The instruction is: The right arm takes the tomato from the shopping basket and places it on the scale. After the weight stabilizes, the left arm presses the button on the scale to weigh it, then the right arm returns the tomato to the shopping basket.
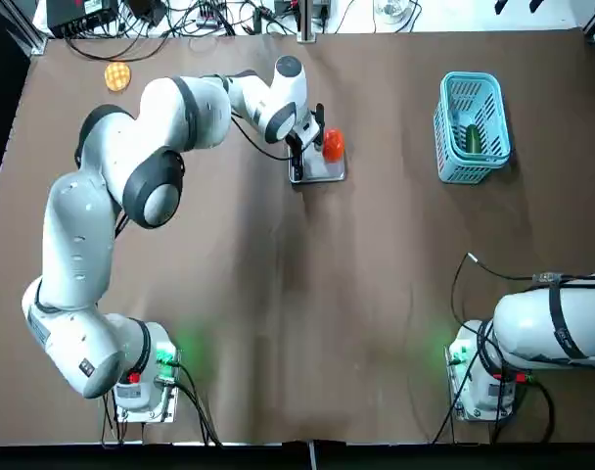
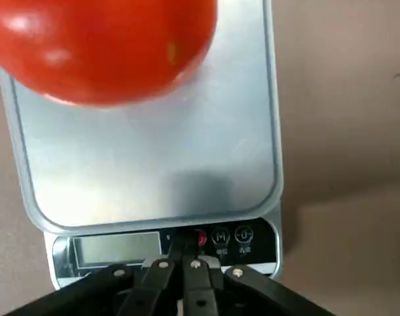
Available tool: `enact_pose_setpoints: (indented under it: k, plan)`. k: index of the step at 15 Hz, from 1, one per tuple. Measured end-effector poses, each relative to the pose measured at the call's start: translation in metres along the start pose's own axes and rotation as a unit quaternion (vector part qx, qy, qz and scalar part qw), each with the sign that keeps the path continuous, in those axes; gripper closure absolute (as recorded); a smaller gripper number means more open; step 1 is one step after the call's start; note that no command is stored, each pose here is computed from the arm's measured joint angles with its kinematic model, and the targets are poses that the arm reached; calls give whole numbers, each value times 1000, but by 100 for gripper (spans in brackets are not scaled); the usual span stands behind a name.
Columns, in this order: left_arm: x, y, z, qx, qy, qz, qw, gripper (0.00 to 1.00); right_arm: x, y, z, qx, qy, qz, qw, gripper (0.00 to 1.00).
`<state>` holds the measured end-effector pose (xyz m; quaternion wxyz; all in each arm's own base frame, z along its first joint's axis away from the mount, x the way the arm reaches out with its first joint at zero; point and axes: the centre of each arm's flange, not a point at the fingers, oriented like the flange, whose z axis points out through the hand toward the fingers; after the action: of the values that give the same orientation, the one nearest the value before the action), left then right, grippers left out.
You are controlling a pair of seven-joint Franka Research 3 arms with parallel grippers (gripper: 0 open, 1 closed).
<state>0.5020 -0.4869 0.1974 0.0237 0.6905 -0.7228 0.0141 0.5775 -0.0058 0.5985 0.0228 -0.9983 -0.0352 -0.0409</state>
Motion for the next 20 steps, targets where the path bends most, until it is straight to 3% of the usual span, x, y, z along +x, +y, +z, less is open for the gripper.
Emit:
enact_pose_setpoints:
  k: [9, 12, 20]
  plan:
    - [-1, -1, -1, -1, -1, -19, 1000, 99, 0, 0, 0, 0, -1, 0, 1000, 0]
    - [-24, -24, -12, 8, 3, -43, 999, 99, 0, 0, 0, 0, -1, 0, 1000, 0]
    - [-115, -86, -168, 42, 13, -121, 992, 94, 0, 1, 0, 0, -1, 0, 1000, 0]
